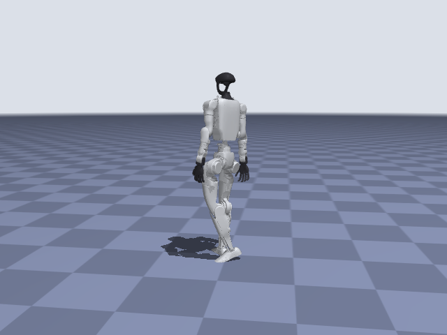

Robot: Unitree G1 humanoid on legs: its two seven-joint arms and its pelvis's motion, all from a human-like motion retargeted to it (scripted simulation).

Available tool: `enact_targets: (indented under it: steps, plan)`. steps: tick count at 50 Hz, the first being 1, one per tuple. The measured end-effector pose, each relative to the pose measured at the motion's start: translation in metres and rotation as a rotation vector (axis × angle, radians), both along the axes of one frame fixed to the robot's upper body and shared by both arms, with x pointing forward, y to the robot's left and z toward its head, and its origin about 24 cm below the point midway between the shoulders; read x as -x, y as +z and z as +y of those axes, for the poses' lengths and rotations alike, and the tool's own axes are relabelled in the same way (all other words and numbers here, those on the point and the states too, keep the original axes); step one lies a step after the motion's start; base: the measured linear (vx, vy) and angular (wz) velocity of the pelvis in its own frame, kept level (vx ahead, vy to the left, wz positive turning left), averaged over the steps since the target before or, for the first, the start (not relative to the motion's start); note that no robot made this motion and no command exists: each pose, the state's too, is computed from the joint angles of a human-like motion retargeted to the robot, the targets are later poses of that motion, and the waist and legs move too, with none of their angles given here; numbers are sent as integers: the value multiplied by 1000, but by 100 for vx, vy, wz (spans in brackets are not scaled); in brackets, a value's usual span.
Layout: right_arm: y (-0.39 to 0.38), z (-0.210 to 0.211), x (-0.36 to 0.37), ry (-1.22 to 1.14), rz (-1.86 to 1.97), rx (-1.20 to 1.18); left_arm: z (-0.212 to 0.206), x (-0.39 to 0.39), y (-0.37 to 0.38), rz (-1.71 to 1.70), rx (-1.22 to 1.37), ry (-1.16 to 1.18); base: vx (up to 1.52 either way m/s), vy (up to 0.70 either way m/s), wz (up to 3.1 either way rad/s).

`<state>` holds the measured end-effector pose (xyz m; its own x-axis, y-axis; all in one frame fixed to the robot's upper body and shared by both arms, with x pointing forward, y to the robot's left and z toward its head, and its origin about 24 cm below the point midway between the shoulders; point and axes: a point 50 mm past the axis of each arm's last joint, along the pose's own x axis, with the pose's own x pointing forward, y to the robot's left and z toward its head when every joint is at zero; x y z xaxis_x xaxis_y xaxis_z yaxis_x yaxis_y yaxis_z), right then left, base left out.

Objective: In place motions

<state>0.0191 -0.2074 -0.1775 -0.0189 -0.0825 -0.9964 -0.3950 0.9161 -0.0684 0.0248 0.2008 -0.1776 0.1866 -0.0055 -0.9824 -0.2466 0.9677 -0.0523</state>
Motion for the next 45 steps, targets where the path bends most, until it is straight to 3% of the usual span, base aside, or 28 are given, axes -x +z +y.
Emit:
enact_targets:
  steps: [9, 22, 37, 45]
  plan:
    - [1, 1, -25, 276, -52, 18, 3, 9, -1, 55, -32, -13, 15, -15, -127]
    - [4, -11, -32, 2, -79, -8, -21, 48, -3, 186, 2, -16, 13, 4, -134]
    - [5, -13, 52, 22, 149, 100, -16, 63, -1, 207, 22, 40, 21, 8, -24]
    - [2, -6, 38, 32, 102, 84, -14, 53, -2, 173, 46, 61, 7, 7, -16]
